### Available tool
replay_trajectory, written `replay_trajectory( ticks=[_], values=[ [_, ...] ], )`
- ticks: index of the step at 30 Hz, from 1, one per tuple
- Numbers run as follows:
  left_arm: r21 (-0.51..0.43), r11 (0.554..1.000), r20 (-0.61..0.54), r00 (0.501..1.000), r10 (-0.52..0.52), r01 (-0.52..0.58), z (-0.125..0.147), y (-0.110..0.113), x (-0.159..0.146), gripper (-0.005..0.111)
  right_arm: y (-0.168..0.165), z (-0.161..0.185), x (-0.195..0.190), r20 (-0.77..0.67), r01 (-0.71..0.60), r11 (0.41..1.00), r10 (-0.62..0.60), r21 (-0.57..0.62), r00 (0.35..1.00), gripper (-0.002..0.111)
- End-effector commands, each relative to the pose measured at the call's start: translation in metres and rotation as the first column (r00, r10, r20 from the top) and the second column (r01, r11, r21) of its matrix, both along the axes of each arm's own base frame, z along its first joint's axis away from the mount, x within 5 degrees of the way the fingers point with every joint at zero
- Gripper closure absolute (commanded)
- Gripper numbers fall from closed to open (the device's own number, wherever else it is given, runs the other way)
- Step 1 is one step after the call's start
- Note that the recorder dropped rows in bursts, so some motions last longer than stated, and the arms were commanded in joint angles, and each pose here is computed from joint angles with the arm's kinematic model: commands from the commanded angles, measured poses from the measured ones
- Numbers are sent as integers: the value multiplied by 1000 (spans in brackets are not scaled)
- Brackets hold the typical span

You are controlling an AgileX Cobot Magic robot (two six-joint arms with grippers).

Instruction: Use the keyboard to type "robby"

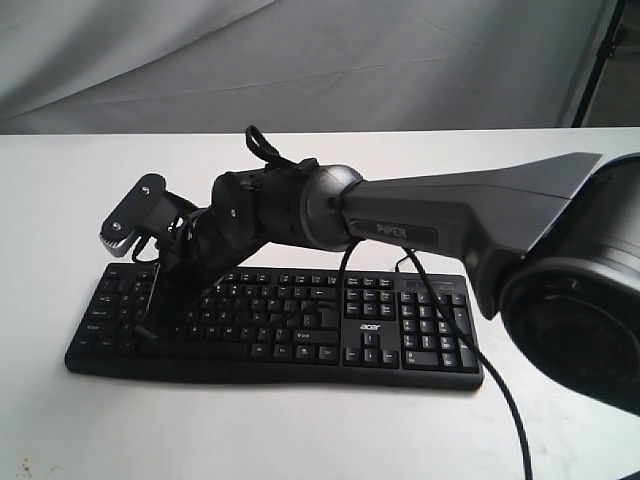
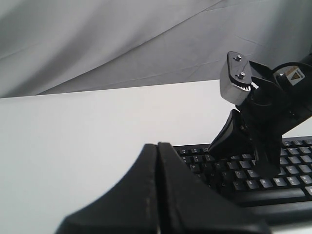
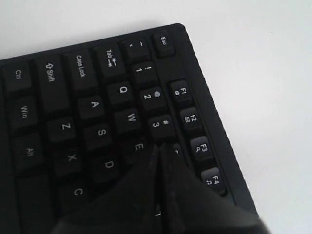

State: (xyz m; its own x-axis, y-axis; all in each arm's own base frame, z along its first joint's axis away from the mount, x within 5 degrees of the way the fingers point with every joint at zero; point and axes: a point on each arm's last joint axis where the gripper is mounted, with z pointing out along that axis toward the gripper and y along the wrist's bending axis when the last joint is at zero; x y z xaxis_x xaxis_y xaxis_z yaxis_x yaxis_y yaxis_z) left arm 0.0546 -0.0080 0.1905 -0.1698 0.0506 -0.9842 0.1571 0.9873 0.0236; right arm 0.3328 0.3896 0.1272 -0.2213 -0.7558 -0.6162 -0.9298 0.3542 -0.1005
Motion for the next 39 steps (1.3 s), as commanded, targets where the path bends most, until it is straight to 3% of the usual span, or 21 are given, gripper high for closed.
replay_trajectory(
  ticks=[1,11,18,23,26,30,39],
  values=[
    [1,1000,7,1000,-6,6,-1,0,0,107,0,2,-1,10,0,1000,0,1,1000,108],
    [1,1000,7,1000,-6,6,-1,0,0,107,3,-12,-5,2,-15,1000,15,-25,1000,108],
    [1,1000,7,1000,-6,6,-1,0,0,107,-11,32,1,32,5,1000,-4,-20,999,108],
    [1,1000,7,1000,-6,6,-1,0,0,107,-44,52,-3,44,70,998,-70,-1,997,108],
    [1,1000,7,1000,-6,6,-1,0,0,107,-82,51,-19,22,135,991,-134,-11,991,108],
    [1,1000,7,1000,-6,6,-1,0,0,107,-106,38,-27,36,189,982,-188,-4,981,108],
    [1,1000,7,1000,-6,6,-1,0,0,107,-95,12,-28,77,145,989,-142,-26,987,108]
  ],
)
